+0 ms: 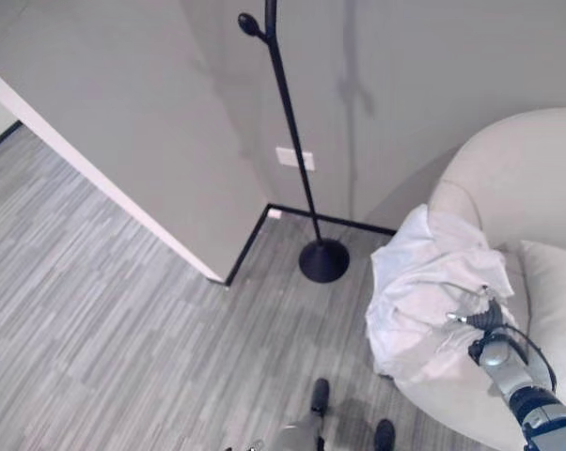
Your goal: Hang the clothes on the sofa on the clothes rack.
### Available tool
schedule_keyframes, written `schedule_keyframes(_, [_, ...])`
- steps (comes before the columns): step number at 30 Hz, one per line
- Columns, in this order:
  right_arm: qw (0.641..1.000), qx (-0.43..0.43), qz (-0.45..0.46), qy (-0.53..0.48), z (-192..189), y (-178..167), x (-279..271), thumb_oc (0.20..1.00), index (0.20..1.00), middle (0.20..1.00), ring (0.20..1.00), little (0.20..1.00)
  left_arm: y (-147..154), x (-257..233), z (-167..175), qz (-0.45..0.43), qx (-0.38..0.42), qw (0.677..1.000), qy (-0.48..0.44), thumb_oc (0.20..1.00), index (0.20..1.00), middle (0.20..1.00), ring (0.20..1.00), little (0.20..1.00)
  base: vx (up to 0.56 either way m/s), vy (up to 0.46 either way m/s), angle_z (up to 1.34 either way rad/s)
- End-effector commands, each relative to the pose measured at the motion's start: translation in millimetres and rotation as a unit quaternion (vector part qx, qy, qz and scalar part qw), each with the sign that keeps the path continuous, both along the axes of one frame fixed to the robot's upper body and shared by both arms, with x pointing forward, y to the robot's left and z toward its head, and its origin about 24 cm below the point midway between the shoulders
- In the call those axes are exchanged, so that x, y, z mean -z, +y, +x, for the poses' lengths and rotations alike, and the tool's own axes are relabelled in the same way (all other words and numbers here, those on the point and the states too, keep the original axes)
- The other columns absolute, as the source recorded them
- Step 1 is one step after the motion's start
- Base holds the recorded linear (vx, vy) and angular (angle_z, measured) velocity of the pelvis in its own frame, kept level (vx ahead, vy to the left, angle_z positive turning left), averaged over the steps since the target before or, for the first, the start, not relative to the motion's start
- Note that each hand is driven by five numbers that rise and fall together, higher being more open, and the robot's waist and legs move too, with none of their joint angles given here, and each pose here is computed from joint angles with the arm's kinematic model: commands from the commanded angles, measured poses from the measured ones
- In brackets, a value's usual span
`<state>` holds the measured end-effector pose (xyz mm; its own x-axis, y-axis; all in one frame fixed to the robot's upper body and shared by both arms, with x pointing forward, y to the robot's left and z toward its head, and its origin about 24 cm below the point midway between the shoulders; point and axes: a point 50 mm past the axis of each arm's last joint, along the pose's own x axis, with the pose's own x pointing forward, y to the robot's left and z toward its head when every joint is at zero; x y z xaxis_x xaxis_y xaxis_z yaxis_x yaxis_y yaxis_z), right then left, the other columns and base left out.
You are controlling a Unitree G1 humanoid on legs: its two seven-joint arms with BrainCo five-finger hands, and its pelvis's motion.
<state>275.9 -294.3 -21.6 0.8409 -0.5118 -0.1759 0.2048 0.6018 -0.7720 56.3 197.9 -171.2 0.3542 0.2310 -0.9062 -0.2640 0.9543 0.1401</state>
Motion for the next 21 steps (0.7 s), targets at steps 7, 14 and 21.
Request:
schedule_keyframes(7, [0.990, 0.001, 0.049, -0.131, 41.2, 22.5, -43.1, 1.000, 1.000, 1.000, 1.000, 1.000, -9.6, -16.4, 64.4, 0.023, 0.064, 0.992, -0.107, 1.000, 1.000, 1.000, 1.000, 1.000, 0.00, 0.030, -0.01])
schedule_keyframes(14, [0.987, -0.028, 0.124, -0.099, 42.9, 54.0, -24.1, 1.000, 1.000, 1.000, 1.000, 1.000, -11.8, -18.2, 69.2, 0.014, 0.060, 0.991, -0.117, 1.000, 1.000, 1.000, 1.000, 1.000, 0.00, 0.010, 0.00])
schedule_keyframes(21, [0.976, -0.092, 0.198, -0.006, 22.9, 99.2, 16.4, 0.200, 0.200, 0.200, 0.200, 0.200, -9.7, -11.7, 56.4, 0.017, 0.055, 0.995, -0.076, 1.000, 1.000, 1.000, 1.000, 1.000, 0.00, 0.000, 0.00])
